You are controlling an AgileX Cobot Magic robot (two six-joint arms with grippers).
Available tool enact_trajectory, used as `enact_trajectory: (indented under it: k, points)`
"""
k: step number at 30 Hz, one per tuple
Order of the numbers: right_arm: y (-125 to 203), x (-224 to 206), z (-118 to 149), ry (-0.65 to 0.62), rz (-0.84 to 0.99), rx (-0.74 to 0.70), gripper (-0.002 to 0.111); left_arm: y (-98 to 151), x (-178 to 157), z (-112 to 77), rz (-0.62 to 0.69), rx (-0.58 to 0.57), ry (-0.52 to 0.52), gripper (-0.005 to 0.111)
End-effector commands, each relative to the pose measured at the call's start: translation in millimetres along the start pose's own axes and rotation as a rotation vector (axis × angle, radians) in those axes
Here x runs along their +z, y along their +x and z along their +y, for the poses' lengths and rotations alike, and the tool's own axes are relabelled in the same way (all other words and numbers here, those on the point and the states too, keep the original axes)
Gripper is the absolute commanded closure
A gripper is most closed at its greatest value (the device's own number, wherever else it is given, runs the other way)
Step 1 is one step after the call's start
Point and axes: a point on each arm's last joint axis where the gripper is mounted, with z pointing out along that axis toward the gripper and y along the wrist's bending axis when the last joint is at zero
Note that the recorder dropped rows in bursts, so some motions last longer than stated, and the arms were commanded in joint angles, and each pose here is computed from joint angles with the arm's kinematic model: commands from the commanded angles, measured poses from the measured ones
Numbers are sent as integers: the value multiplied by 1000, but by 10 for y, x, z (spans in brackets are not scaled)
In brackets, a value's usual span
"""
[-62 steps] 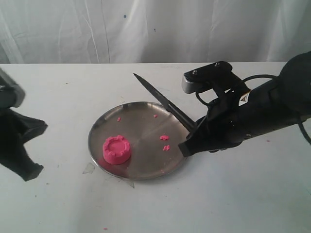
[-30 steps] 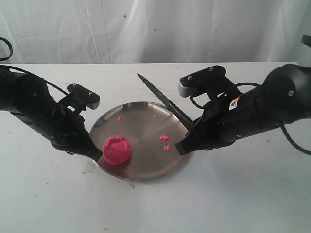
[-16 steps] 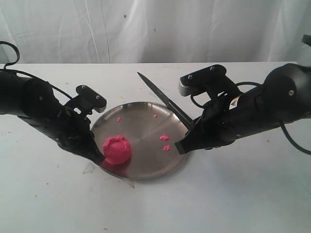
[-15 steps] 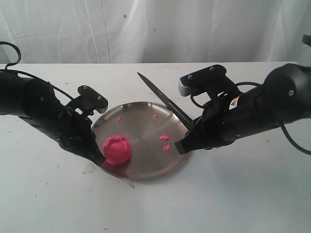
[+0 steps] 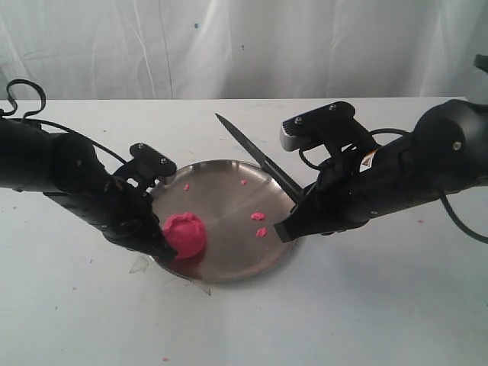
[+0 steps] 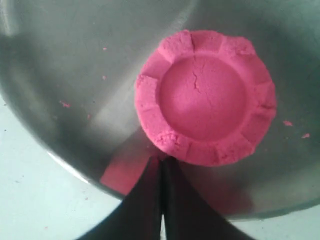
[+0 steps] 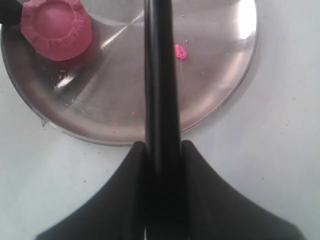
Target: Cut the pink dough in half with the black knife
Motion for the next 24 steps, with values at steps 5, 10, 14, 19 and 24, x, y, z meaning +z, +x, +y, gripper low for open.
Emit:
enact_trajectory:
  k: [5, 10, 14, 19, 24]
  points:
    - [-9, -16, 0, 2, -14, 10, 108, -70, 0, -23, -67, -111, 20, 107]
    - [-5, -16, 2, 1, -10, 10, 108, -75, -7, -22, -74, -32, 15, 107]
    - [10, -16, 8, -6, 6, 10, 108, -48, -6, -41, -44, -3, 35, 107]
    - [10, -16, 8, -6, 6, 10, 108, -7, 6, -68, -1, 14, 65, 107]
    - [10, -16, 8, -7, 6, 12, 108, -27, 70, -52, -31, -35, 54, 107]
